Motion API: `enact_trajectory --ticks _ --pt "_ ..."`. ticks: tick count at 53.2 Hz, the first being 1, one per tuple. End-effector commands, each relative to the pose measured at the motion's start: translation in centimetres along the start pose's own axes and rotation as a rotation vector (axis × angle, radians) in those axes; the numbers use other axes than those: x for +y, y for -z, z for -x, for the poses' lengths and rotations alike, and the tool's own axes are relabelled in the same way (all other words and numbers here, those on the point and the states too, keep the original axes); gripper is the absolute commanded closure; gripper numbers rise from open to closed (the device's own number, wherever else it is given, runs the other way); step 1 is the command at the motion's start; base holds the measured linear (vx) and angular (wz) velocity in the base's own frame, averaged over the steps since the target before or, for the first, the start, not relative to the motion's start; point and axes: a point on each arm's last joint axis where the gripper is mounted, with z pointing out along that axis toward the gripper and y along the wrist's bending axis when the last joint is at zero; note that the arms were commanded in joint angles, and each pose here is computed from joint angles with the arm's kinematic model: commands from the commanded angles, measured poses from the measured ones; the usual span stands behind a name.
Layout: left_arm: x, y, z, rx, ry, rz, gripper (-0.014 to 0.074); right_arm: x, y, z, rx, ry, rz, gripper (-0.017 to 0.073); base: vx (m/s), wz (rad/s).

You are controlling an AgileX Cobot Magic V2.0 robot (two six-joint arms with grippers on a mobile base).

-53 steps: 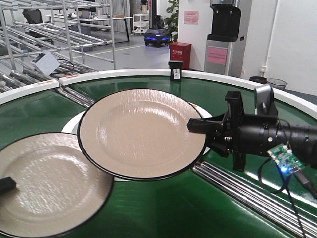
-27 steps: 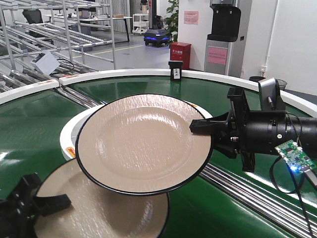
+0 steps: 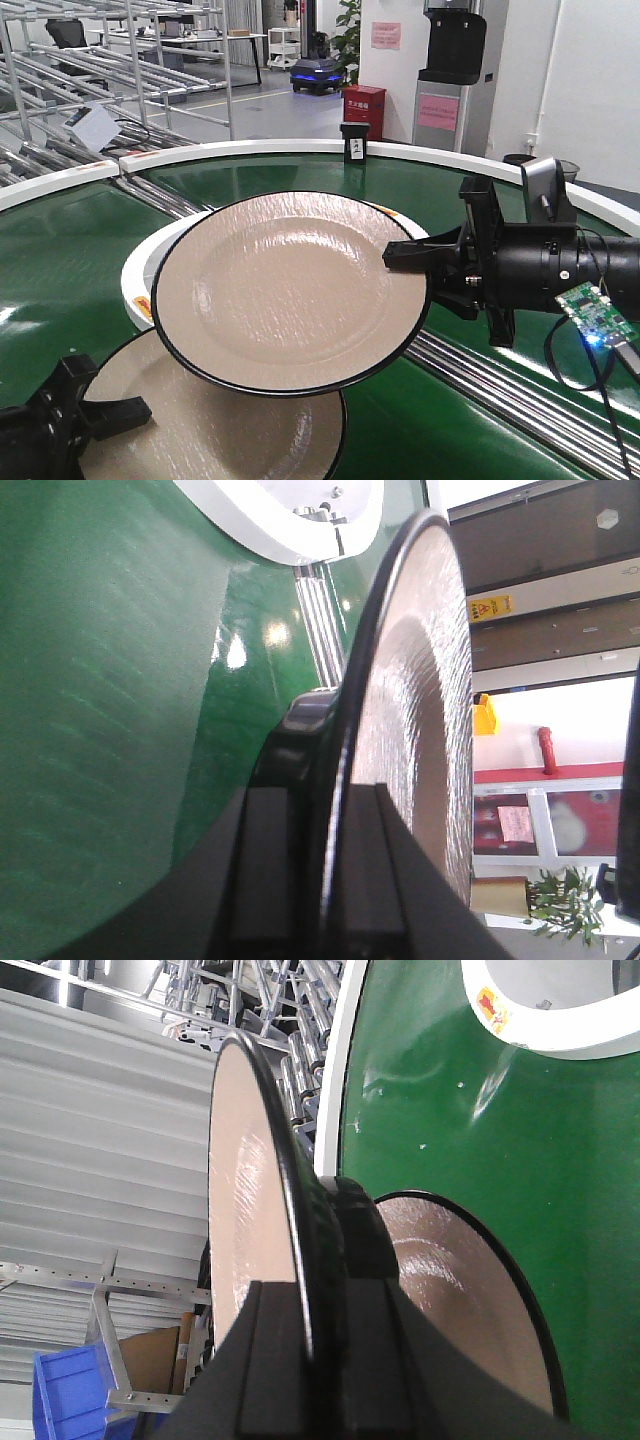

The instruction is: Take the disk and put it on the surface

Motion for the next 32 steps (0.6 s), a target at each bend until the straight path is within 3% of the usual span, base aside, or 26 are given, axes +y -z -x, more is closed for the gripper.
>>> enact_trajectory --ticks 1,32 --pt "-2.42 0.67 0.36 -0.005 0.055 -0.117 0.0594 3.82 1.4 0.2 -0.055 0.004 0.149 0.0568 0.0 0.0" --pt "-2.42 0.67 0.36 -0.005 0.055 -0.117 0.0592 3.82 1.4 0.2 -0.055 0.004 0.149 0.0568 0.0 0.0"
